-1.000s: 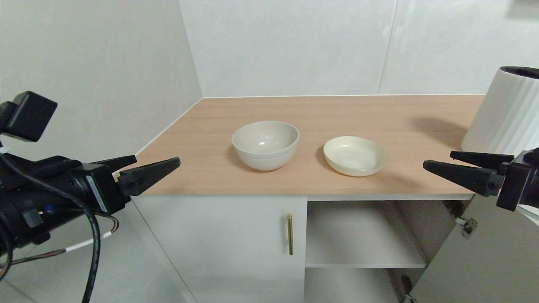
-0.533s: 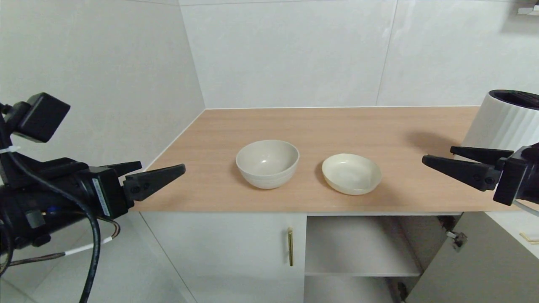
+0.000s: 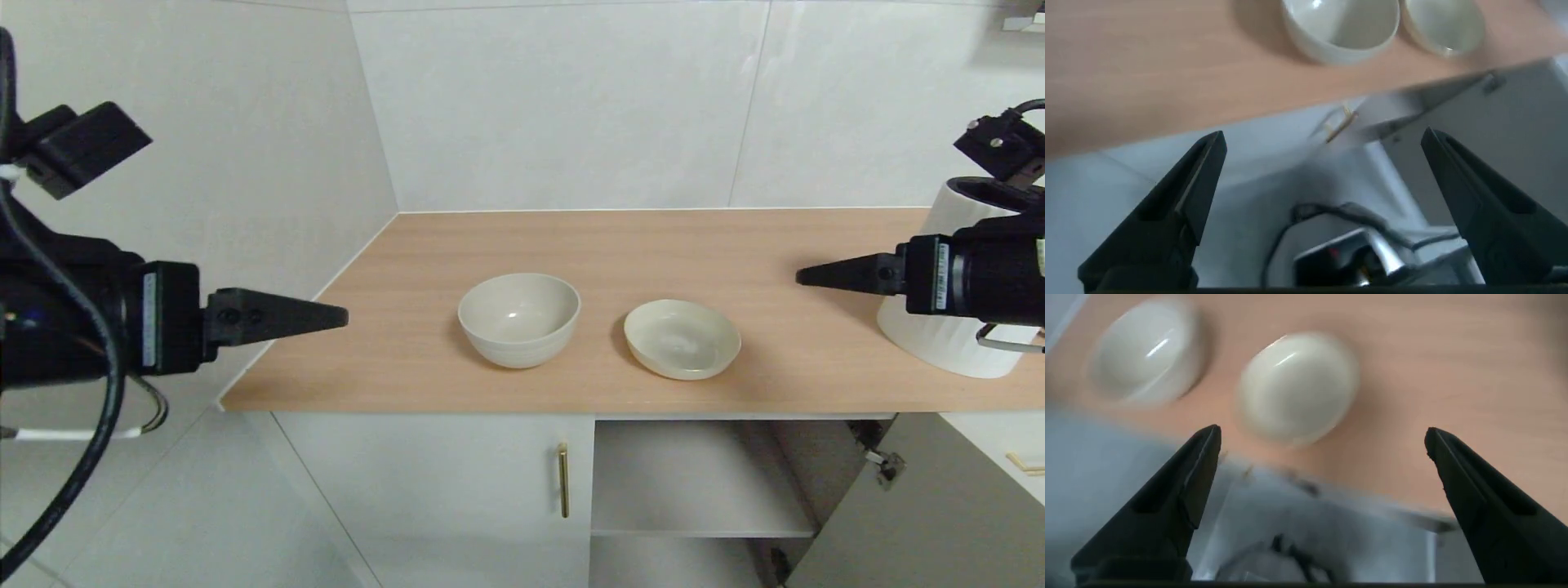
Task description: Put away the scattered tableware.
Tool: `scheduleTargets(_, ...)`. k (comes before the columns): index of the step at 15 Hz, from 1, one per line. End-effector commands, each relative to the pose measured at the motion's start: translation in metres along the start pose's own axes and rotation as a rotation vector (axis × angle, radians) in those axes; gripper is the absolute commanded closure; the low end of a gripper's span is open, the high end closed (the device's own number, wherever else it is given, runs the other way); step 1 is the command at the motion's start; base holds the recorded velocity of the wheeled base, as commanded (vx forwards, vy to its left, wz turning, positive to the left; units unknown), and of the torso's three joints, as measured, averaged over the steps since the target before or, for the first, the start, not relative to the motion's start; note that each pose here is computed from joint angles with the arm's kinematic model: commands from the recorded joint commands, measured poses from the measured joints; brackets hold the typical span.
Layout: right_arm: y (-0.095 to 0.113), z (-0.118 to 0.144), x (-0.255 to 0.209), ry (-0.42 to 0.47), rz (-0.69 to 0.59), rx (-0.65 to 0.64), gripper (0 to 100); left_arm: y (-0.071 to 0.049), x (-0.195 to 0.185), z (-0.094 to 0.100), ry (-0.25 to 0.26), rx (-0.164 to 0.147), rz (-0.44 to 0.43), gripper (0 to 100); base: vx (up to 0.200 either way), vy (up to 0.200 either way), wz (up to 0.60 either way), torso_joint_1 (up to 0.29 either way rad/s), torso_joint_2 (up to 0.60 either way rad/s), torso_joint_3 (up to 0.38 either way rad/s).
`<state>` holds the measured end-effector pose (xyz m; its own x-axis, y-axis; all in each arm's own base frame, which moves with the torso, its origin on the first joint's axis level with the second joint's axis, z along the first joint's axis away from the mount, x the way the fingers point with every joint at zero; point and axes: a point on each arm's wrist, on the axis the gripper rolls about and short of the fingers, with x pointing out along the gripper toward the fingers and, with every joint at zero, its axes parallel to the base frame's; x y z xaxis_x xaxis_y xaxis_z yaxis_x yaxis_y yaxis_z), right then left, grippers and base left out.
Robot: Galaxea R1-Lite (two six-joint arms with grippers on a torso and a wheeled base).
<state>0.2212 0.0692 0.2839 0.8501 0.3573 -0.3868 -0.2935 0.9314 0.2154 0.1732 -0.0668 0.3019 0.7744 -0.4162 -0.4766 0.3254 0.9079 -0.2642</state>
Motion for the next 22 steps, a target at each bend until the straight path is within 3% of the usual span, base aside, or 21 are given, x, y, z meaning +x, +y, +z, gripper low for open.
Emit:
scheduleTargets(1,-0.004,0.000,0.035,0.035,-0.085,0.019,0,-0.006,0.055,0.013,-0.041,-0.128,-0.019,0,0.000,0.000,0.00,0.000,0.00,0.000)
scheduleTargets(2,-0.004,0.000,0.038,0.030,-0.103,0.017,0,-0.009,0.063,0.015,-0.058,-0.164,-0.028,0,0.000,0.000,0.00,0.000,0.00,0.000)
scheduleTargets(3,-0.003,0.001,0.043,0.002,-0.111,0.020,0,-0.014,0.089,0.022,-0.109,-0.246,-0.024,0,0.000,0.000,0.00,0.000,0.00,0.000)
scheduleTargets(4,-0.004,-0.001,0.047,0.006,-0.114,0.018,0,-0.020,0.105,0.022,-0.119,-0.246,0.015,0,0.000,0.000,0.00,0.000,0.00,0.000)
scheduleTargets(7,0.000,-0.005,0.052,0.012,-0.122,0.008,0,-0.022,0.160,0.013,-0.091,-0.242,0.199,0,0.000,0.000,0.00,0.000,0.00,0.000)
scheduleTargets(11,0.001,-0.007,0.052,0.007,-0.127,0.001,0,-0.019,0.193,0.004,-0.043,-0.284,0.231,0,0.000,0.000,0.00,0.000,0.00,0.000)
scheduleTargets(18,0.002,-0.007,0.052,0.001,-0.137,0.000,0,-0.015,0.215,-0.007,0.007,-0.280,0.255,0,0.000,0.000,0.00,0.000,0.00,0.000)
scheduleTargets(19,0.002,-0.007,0.052,0.001,-0.137,0.000,0,-0.015,0.214,-0.007,0.005,-0.281,0.254,100,0.000,0.000,0.00,0.000,0.00,0.000)
scheduleTargets(22,0.002,-0.008,0.053,0.005,-0.136,-0.001,0,-0.018,0.211,-0.006,0.002,-0.278,0.246,100,0.000,0.000,0.00,0.000,0.00,0.000)
